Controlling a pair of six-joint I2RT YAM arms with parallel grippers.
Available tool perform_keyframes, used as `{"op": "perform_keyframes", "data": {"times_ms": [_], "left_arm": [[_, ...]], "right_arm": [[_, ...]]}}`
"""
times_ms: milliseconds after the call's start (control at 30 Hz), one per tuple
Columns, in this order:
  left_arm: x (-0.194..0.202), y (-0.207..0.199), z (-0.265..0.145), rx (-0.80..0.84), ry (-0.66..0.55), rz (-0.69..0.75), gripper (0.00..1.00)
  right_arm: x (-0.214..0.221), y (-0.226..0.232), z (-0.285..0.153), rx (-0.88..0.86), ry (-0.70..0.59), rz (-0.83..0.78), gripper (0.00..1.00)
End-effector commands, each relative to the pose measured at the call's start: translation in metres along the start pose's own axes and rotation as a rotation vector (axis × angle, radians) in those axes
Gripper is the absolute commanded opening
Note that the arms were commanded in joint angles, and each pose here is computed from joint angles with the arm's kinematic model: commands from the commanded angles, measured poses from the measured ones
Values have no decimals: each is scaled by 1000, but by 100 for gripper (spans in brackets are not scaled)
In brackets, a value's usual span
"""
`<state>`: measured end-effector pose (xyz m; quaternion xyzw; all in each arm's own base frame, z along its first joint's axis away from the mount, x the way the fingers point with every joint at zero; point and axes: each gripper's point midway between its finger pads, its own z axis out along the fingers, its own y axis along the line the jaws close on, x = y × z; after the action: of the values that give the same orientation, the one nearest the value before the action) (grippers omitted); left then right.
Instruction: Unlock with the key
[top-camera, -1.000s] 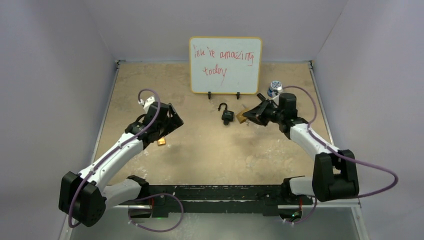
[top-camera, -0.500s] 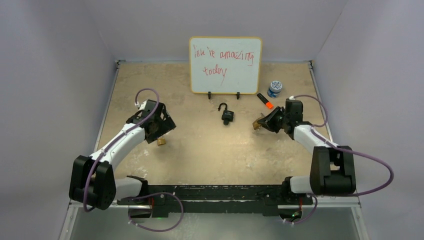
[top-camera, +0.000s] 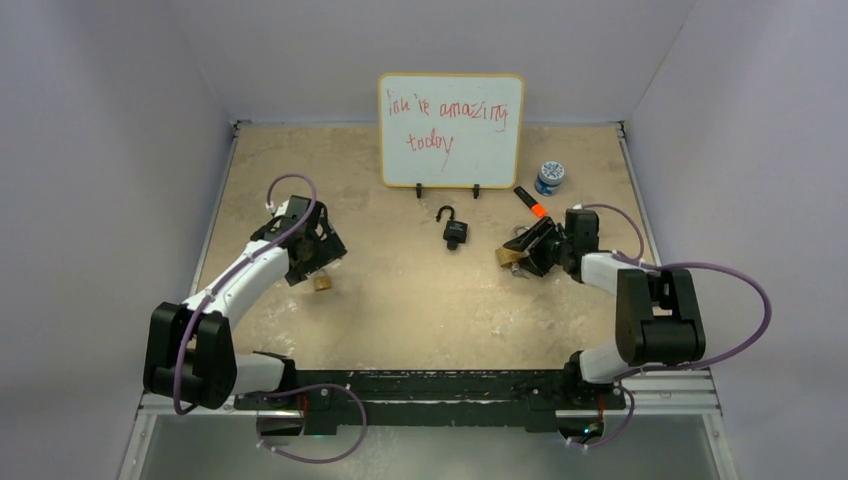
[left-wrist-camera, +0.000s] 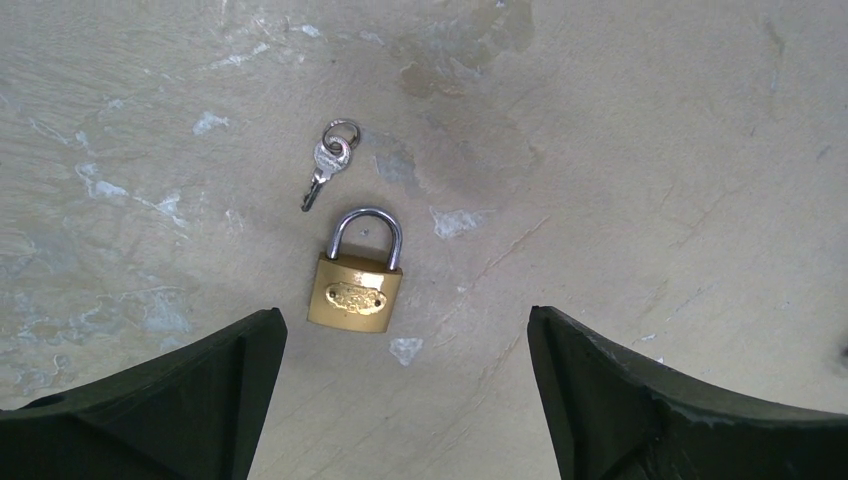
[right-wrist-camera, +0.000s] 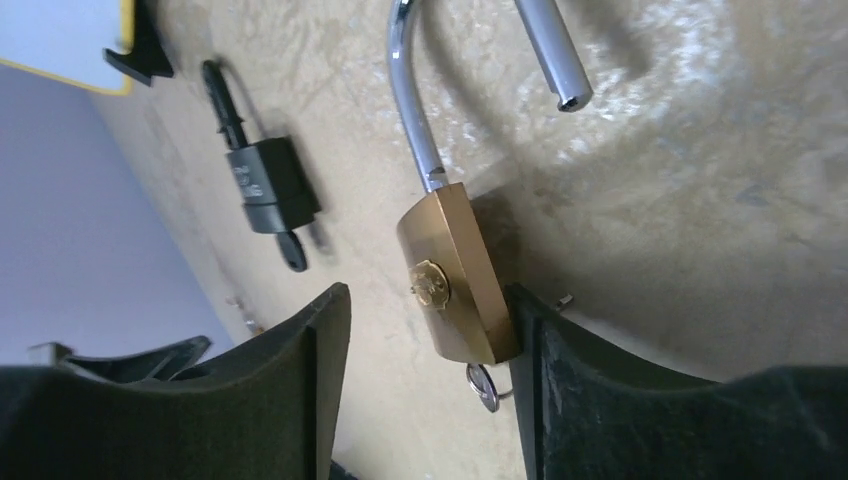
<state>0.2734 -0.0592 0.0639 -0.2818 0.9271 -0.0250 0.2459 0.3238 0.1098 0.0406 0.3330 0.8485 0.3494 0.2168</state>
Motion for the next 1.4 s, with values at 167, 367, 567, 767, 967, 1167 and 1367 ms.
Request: {"op": "perform_keyframes", "data": {"times_ms": [167,367,567,767,967,1167,1367], "left_arm": [[-12,13,10,-64,-48,25,95],[-5,21,17,-91,-33,50,96],[13,26,31,-95,29,75,87],[16,22,44,-71,36,113,66],[25,19,51,-37,65,137,41],[46,-4,45,59,139,115,26],[62,-63,19,143,122,223,25]], "right_arm": [[-31,-15,-35,197,-187,-115,72],[-52,-17,-73,319,-325,-197,75],[-54,-5,-81,274,-342,-241,70],[-41,-4,-76,230,-297,-226,65],[-37,-7,-77,231,-285,-224,63],[-35,-5,-75,223,-272,-222,61],[-31,-5,-70,206,-249,-208,59]]}}
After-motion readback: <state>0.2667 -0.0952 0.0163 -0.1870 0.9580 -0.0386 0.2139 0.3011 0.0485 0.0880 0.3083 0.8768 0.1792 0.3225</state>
